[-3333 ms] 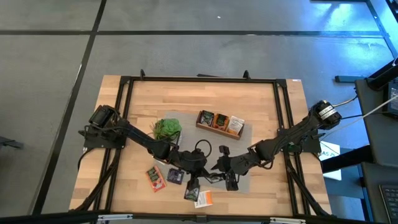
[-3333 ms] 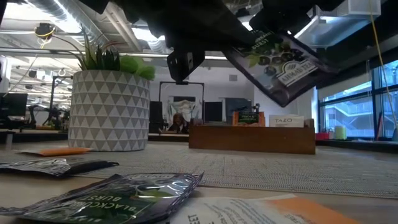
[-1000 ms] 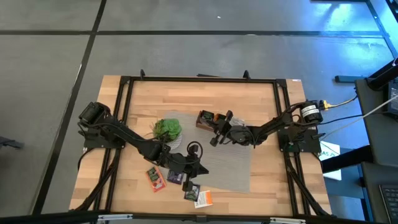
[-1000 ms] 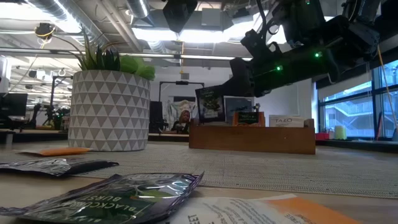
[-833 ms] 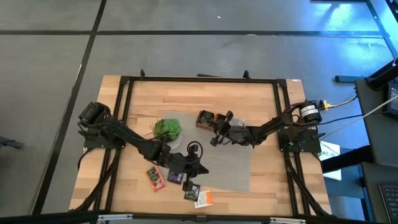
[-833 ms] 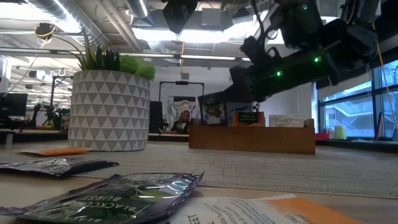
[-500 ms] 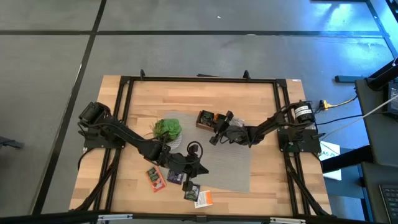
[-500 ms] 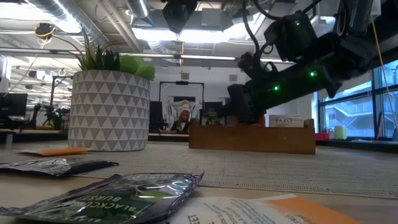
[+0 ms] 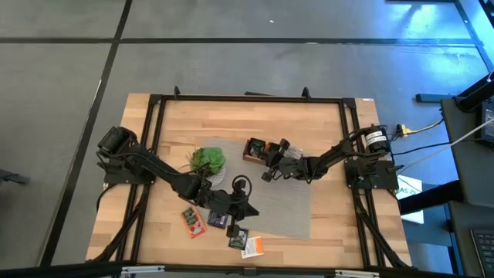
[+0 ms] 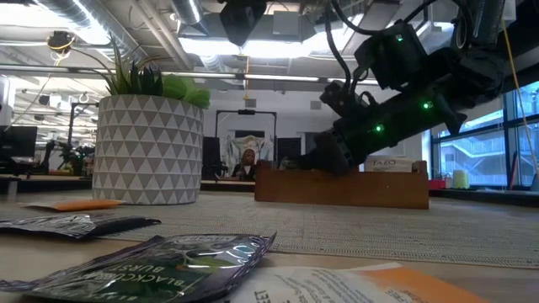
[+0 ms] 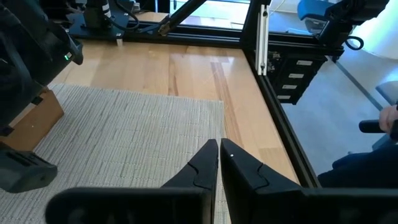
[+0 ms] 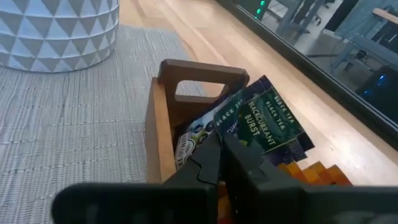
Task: Pick & Place Tea
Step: Put the violet tea bag into the left section of the wooden organizer
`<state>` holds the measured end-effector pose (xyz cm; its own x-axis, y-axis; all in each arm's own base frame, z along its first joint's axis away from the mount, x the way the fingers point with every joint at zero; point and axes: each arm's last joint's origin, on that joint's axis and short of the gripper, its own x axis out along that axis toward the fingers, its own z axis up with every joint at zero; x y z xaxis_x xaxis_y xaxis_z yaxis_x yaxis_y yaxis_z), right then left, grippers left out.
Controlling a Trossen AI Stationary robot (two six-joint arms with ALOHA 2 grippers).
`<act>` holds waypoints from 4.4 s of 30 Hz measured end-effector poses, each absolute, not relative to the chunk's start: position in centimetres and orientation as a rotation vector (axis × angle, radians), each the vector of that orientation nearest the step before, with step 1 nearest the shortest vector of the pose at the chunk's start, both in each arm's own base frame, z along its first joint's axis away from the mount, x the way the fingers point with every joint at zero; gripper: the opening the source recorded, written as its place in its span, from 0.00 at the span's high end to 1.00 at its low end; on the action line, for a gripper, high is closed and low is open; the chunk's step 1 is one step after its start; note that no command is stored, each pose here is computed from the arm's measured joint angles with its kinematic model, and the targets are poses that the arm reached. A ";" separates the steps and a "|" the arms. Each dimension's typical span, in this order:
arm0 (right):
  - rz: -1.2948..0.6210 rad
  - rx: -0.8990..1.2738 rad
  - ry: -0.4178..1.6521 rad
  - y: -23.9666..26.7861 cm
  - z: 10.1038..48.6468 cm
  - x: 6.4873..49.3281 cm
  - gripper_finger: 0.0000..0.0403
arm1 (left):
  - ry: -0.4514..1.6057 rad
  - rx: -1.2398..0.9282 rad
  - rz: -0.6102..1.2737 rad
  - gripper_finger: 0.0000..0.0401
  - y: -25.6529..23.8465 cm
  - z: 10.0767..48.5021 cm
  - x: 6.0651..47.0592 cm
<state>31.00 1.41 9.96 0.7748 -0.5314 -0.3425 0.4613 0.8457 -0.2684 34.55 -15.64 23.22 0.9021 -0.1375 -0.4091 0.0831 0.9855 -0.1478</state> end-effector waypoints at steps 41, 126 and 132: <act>0.343 0.166 0.312 15.9 14.4 29.1 0.62 | 0.820 -0.338 -0.240 0.96 -25.1 13.7 30.6; 0.226 0.625 0.895 16.9 10.6 38.0 0.92 | 0.792 -0.317 -0.056 0.97 -24.5 9.3 31.7; 0.253 0.557 0.874 16.6 10.9 38.1 0.97 | 0.784 -0.290 -0.101 0.98 -24.3 10.9 31.5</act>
<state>38.08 16.60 10.91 0.6241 0.4288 -0.6532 0.0137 0.8298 0.5578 31.49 -24.31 10.93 0.7056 -0.1965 -0.6808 -0.0175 0.9557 -0.2939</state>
